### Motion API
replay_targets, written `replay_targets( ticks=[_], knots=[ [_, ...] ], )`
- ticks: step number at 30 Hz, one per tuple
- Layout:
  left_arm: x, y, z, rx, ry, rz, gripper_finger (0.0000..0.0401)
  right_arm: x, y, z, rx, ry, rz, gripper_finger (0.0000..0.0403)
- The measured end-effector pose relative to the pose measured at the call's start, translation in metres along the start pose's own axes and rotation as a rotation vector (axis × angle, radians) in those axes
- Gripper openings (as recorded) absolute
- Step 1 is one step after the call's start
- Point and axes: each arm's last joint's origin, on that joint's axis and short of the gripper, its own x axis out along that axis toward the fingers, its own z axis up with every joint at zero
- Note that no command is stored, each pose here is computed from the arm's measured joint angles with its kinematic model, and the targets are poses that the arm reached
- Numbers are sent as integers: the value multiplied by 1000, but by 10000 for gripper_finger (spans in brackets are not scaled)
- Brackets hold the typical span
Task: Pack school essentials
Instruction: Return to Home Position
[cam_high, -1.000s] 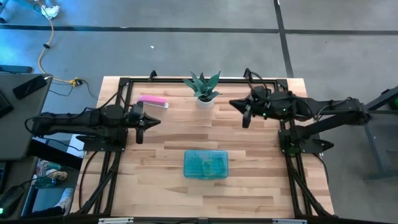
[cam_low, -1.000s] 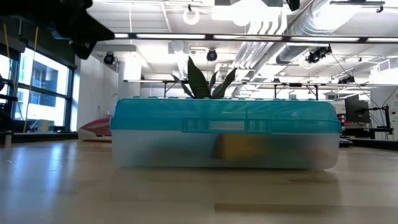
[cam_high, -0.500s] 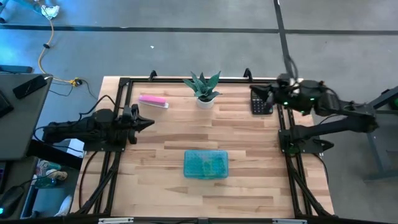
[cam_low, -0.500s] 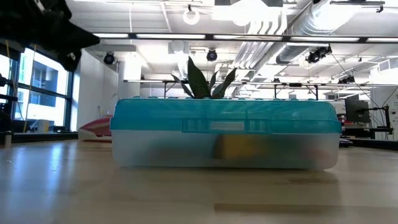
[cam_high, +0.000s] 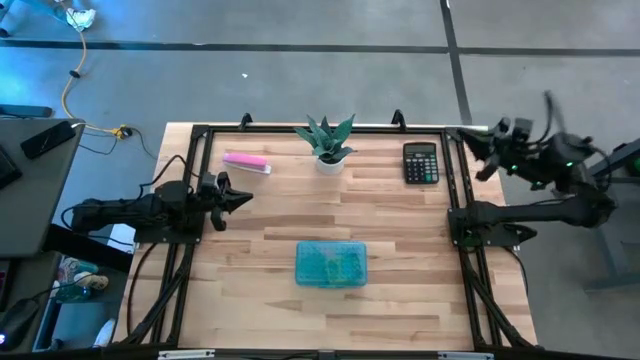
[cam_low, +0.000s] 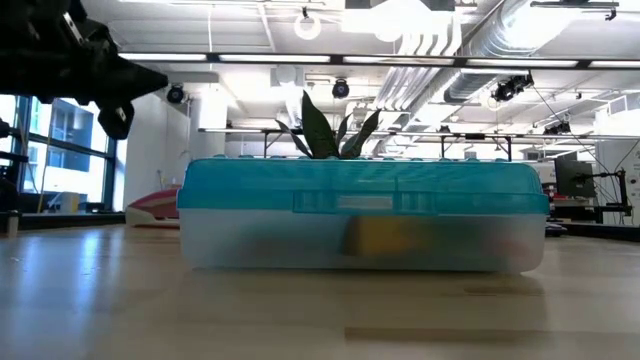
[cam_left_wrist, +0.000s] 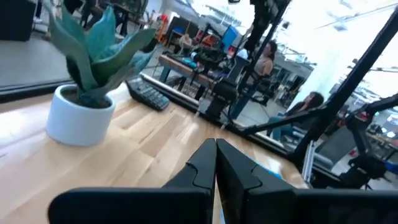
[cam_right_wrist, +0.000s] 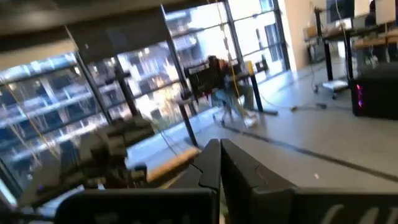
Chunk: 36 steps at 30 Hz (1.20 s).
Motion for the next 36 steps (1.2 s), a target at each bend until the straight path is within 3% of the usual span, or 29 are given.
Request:
replay_targets(
  ticks=[9,15,22,36],
  knots=[
    [1,0,-3,-5,28,-14,0,1,-21,-82,69,110,-50,0],
    [1,0,-3,-1,30,-18,0,1,-30,-119,127,97,-16,0],
    [1,0,-3,110,30,-18,0,0,-42,-163,189,88,3,0],
    [1,0,-3,135,28,-17,0,13,-47,-215,175,218,-2,0]
  ],
)
